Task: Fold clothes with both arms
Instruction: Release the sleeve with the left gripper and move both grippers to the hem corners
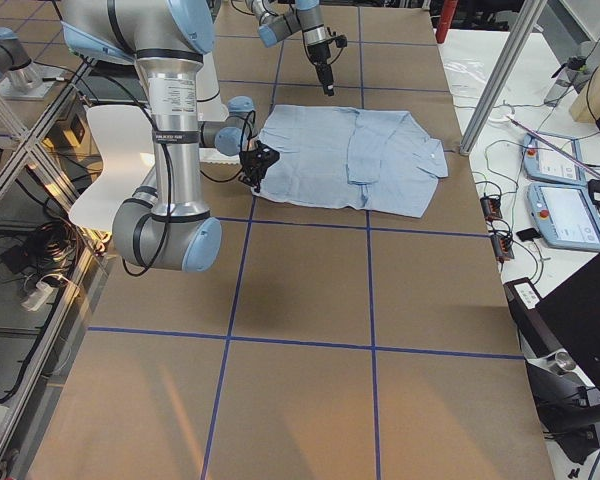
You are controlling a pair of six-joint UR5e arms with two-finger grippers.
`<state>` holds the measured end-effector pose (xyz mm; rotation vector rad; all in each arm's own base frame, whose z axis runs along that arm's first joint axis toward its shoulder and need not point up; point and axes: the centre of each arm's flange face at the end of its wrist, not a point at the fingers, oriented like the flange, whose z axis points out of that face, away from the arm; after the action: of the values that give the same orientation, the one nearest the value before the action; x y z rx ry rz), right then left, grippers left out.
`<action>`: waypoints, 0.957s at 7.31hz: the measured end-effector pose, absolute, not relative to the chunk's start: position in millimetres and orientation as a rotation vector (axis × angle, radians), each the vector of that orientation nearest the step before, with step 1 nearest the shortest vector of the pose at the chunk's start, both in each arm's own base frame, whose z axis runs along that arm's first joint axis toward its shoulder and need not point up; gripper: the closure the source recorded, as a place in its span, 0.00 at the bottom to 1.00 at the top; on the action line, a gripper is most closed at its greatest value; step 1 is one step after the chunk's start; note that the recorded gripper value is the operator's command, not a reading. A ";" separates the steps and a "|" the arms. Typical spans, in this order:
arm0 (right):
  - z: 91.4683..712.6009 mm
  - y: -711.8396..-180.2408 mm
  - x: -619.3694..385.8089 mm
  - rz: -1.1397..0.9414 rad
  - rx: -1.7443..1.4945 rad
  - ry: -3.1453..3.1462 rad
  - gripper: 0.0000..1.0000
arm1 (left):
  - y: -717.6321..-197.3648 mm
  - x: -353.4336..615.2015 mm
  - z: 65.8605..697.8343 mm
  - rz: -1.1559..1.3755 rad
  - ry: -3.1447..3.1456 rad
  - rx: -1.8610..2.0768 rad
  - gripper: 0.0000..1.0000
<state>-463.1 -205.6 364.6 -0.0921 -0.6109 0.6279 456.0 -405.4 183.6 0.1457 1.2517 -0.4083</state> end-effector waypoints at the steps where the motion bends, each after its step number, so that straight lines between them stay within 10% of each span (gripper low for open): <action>1: 360.5 -207.5 -457.9 0.633 -0.090 -0.607 1.00 | -405.6 455.2 188.5 -0.413 1.239 0.142 0.32; 7: 341.6 -204.9 -434.7 0.624 -0.191 -0.616 1.00 | -285.8 473.9 294.2 -0.459 0.959 0.055 0.37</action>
<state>-434.7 -204.9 341.6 -0.1909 -0.6157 0.6236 473.9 -285.8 294.2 0.0548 0.9592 -0.4592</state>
